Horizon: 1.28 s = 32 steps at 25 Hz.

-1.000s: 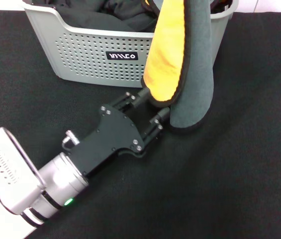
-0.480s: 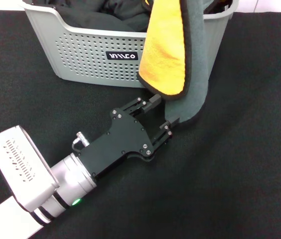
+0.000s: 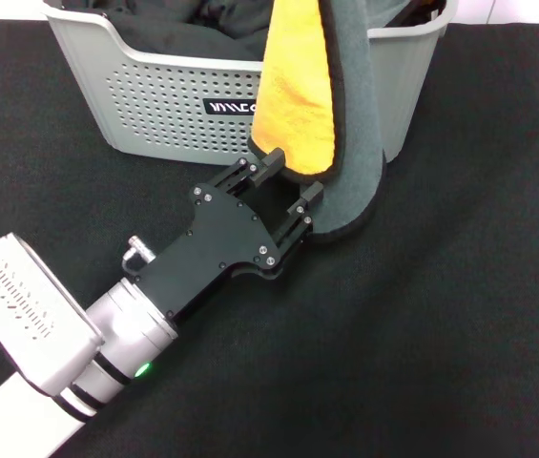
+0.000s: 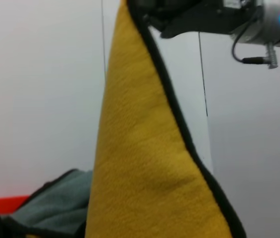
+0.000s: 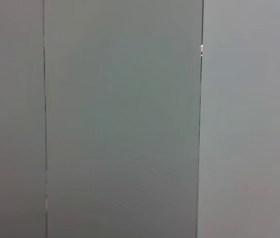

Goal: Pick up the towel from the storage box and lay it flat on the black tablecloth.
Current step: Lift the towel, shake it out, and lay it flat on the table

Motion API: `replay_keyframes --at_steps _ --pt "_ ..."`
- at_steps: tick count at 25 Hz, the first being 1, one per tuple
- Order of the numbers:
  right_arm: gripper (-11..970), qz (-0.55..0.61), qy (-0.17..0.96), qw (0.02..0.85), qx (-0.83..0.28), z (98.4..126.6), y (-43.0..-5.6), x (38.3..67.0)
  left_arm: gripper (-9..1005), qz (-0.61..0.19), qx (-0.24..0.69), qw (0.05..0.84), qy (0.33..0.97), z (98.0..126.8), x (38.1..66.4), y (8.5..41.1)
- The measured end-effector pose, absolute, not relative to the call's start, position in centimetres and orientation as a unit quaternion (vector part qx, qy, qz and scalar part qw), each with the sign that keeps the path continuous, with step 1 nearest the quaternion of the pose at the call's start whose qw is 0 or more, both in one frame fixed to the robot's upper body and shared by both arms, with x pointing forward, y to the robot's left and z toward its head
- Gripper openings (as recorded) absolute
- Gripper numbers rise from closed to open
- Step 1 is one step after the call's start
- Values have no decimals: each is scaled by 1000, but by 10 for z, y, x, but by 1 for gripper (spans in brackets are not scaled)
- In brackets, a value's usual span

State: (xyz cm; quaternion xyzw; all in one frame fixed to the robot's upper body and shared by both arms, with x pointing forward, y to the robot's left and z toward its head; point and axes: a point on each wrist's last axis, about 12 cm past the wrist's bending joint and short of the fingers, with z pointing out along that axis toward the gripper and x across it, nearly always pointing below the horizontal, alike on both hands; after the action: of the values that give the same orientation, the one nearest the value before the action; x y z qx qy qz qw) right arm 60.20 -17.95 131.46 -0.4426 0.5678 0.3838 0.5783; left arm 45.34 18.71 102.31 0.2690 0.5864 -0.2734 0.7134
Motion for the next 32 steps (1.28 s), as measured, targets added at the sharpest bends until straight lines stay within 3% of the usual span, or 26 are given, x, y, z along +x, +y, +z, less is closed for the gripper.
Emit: replay_keyframes --at_steps 18,32 --pt "13 384 573 582 -430 1313 -175 608 406 -224 224 767 558 1034 452 199" --pt "13 385 568 591 -423 1314 -170 613 384 -229 244 760 558 1032 454 195"
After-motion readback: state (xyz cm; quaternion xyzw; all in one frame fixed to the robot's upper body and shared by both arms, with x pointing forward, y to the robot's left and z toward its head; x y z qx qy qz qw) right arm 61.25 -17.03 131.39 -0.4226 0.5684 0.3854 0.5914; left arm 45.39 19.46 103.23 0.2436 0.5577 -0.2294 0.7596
